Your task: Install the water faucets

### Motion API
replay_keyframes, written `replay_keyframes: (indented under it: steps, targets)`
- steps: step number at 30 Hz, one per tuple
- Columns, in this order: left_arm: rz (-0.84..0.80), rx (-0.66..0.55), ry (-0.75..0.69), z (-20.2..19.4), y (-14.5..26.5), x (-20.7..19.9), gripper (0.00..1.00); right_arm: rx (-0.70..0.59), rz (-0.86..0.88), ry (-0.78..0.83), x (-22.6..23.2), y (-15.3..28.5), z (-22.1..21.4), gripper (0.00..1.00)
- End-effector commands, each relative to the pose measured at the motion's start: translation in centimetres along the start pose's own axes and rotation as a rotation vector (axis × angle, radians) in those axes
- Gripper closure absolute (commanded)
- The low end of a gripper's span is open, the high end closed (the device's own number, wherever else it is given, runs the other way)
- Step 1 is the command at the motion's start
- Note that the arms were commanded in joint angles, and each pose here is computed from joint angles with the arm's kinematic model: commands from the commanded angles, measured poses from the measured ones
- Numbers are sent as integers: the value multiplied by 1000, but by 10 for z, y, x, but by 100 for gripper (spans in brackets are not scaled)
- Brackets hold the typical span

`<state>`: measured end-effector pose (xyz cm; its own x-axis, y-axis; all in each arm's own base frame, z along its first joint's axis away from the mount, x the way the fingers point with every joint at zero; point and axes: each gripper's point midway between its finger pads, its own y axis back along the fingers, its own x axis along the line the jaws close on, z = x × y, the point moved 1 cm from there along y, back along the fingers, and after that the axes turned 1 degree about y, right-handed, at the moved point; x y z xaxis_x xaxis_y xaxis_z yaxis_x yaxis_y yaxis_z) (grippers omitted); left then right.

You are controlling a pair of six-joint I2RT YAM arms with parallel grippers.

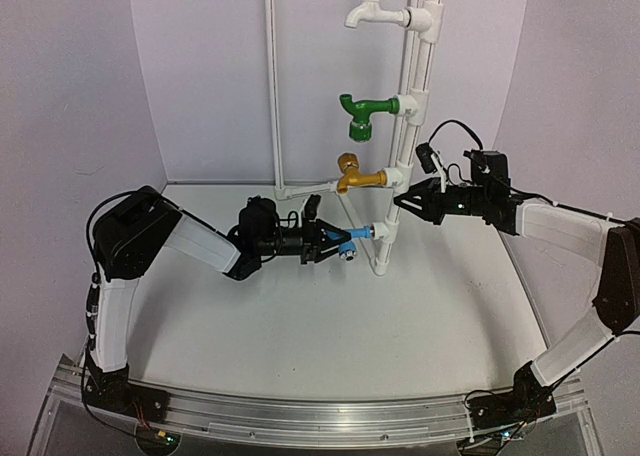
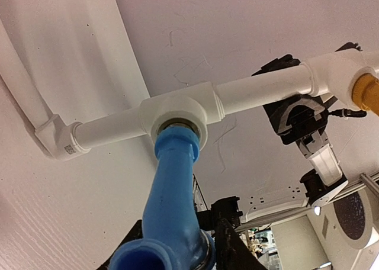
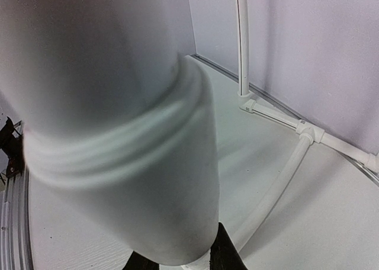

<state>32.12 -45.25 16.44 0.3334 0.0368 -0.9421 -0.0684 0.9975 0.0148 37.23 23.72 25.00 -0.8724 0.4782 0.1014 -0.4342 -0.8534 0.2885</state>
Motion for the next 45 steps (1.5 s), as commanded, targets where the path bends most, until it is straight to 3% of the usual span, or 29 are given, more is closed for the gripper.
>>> replay_keyframes:
  steps: [1,7,14,21,39,41,43,45]
  targets:
    - [6,-6,-192,10,-1,-17,67,40,13,-116,1,-4,-9,100]
    - [111,-12,-385,15,1,-4,76,43,22,-120,2,-4,-10,100]
    - [226,-24,-775,28,4,3,79,50,29,-125,3,-5,-13,100]
    - [309,-30,-1248,36,8,7,77,56,35,-130,4,-5,-16,100]
    - [534,11,-2385,14,5,32,82,65,38,-134,3,-7,-20,100]
    - [555,16,-2440,13,7,37,70,64,37,-133,3,-7,-19,100]
    - [565,14,-2468,13,7,36,46,65,36,-134,2,-7,-20,100]
    - [575,16,-2476,12,10,37,30,64,35,-133,2,-8,-19,100]
